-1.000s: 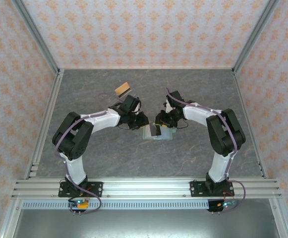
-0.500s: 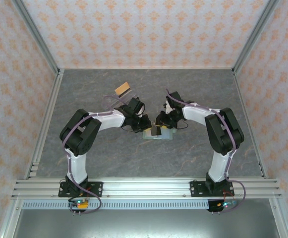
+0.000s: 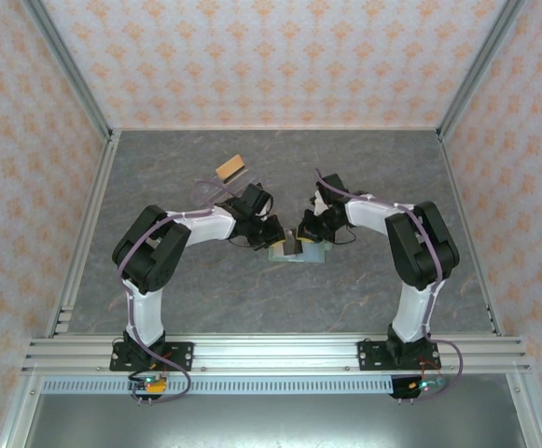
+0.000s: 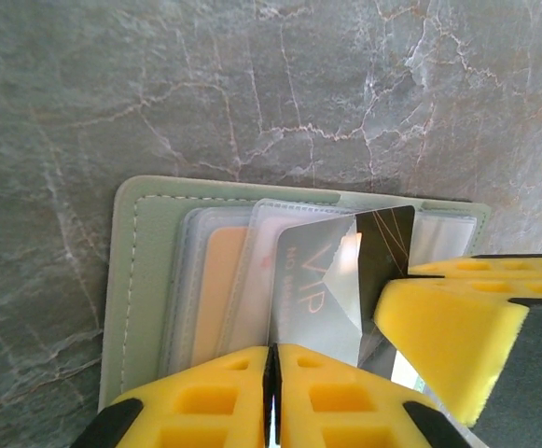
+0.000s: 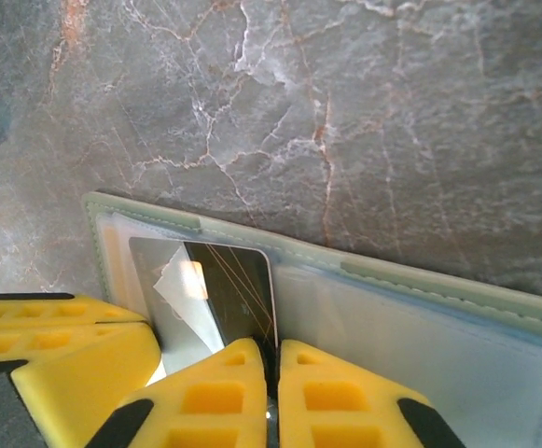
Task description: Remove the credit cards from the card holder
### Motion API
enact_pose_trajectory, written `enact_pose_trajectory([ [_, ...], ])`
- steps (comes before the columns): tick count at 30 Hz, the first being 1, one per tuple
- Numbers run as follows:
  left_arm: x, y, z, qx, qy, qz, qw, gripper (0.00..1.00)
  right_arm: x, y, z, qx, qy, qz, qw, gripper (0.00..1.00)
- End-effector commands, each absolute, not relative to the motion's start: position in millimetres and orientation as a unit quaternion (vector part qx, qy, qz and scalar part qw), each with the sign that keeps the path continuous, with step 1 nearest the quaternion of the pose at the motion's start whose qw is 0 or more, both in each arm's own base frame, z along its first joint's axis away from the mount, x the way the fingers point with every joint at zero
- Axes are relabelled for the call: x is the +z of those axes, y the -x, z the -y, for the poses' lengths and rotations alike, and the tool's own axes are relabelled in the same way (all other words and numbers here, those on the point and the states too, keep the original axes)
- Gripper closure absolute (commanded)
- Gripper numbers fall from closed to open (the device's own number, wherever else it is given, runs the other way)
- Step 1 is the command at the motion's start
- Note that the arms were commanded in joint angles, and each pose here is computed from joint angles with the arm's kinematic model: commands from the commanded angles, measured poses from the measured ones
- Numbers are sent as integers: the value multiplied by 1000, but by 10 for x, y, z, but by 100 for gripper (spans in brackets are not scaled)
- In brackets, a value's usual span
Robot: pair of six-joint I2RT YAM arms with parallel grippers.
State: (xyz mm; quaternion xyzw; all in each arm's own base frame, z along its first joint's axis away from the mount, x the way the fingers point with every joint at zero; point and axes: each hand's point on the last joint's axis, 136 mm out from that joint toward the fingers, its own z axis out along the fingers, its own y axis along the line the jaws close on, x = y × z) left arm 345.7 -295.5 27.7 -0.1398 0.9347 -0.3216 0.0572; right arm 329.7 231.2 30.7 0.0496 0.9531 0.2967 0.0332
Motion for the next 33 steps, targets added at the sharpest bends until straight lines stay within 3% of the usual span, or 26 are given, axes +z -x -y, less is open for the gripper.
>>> enact_pose_trajectory([
  [1,75,-3412,2782,-270,161,-948,49,83,356,-3248,-2098,251,-69,-964,57,96],
  [8,282,-3469,2769,-275,150,-947,68,67,567,-3202,-1857,225,-84,-965,103,100],
  [12,605,-3564,2686,-280,146,-943,106,53,844,-3255,-1852,246,-83,-955,142,100],
  [16,910,-3606,2566,-300,150,-931,146,39,1309,-3353,-2063,329,-72,-923,188,100],
  [19,1168,-3587,2473,-327,147,-917,175,34,1680,-3438,-2290,415,-65,-883,211,100],
  [27,1947,-3571,2261,-444,162,-847,243,6,2174,-3594,-2660,565,-66,-796,206,100],
  [33,2260,-3602,2359,-516,142,-812,233,0,2455,-3634,-2738,628,-71,-747,206,100],
])
